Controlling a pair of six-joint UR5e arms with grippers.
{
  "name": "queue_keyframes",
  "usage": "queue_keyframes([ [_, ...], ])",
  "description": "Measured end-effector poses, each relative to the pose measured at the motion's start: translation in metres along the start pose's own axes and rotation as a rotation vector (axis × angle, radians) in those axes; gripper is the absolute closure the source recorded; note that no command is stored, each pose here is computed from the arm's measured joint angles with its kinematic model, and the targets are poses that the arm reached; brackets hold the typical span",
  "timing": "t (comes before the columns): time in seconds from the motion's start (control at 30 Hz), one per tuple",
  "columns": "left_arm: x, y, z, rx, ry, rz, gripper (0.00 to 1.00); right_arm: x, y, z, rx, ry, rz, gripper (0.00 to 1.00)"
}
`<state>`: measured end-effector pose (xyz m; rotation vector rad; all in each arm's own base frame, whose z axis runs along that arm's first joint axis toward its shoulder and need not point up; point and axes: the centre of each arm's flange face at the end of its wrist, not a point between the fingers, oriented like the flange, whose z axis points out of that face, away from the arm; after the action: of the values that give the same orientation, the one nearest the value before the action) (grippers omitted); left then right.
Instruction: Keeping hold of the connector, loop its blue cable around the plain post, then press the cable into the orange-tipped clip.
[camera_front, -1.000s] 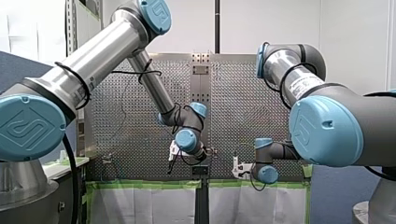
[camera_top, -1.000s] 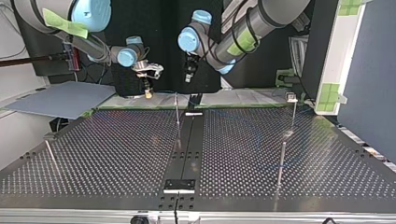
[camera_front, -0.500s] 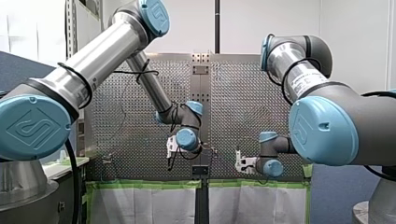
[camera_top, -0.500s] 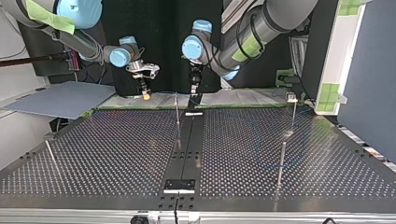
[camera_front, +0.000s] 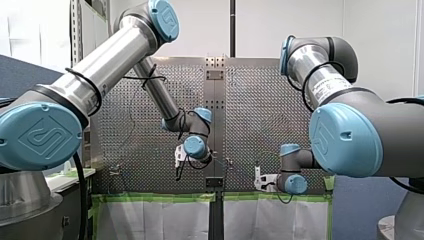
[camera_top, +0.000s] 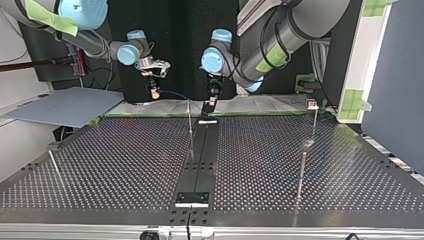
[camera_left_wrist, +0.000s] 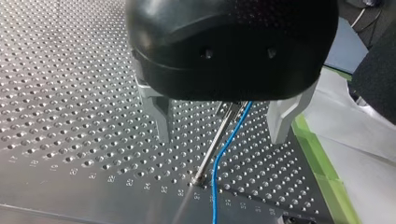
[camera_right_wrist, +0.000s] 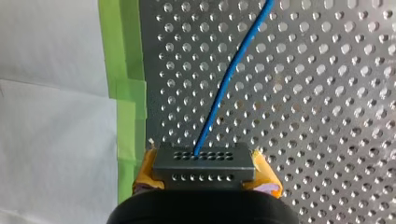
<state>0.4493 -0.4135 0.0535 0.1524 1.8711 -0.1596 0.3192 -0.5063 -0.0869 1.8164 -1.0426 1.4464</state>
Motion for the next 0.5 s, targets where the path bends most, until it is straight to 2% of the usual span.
queue_keyframes([
  [0.1, 0.000, -0.001, 0.000, 0.007, 0.003, 0.002, 0.00, 0.001, -0.003, 0.001, 0.025, 0.011, -0.006, 1.00],
  [0.23, 0.000, -0.001, 0.000, 0.011, 0.004, 0.003, 0.00, 0.004, -0.007, 0.003, 0.064, 0.033, 0.008, 1.00],
  [0.37, 0.000, -0.001, 0.000, 0.010, 0.004, 0.003, 0.00, 0.005, -0.012, 0.004, 0.107, 0.038, 0.016, 1.00],
  [0.43, 0.000, 0.000, 0.000, 0.010, 0.004, 0.003, 0.00, 0.005, -0.013, 0.003, 0.120, 0.037, 0.017, 1.00],
  [0.5, 0.000, 0.000, 0.000, 0.011, 0.005, 0.003, 0.00, 0.004, -0.012, 0.003, 0.121, 0.034, 0.020, 1.00],
])
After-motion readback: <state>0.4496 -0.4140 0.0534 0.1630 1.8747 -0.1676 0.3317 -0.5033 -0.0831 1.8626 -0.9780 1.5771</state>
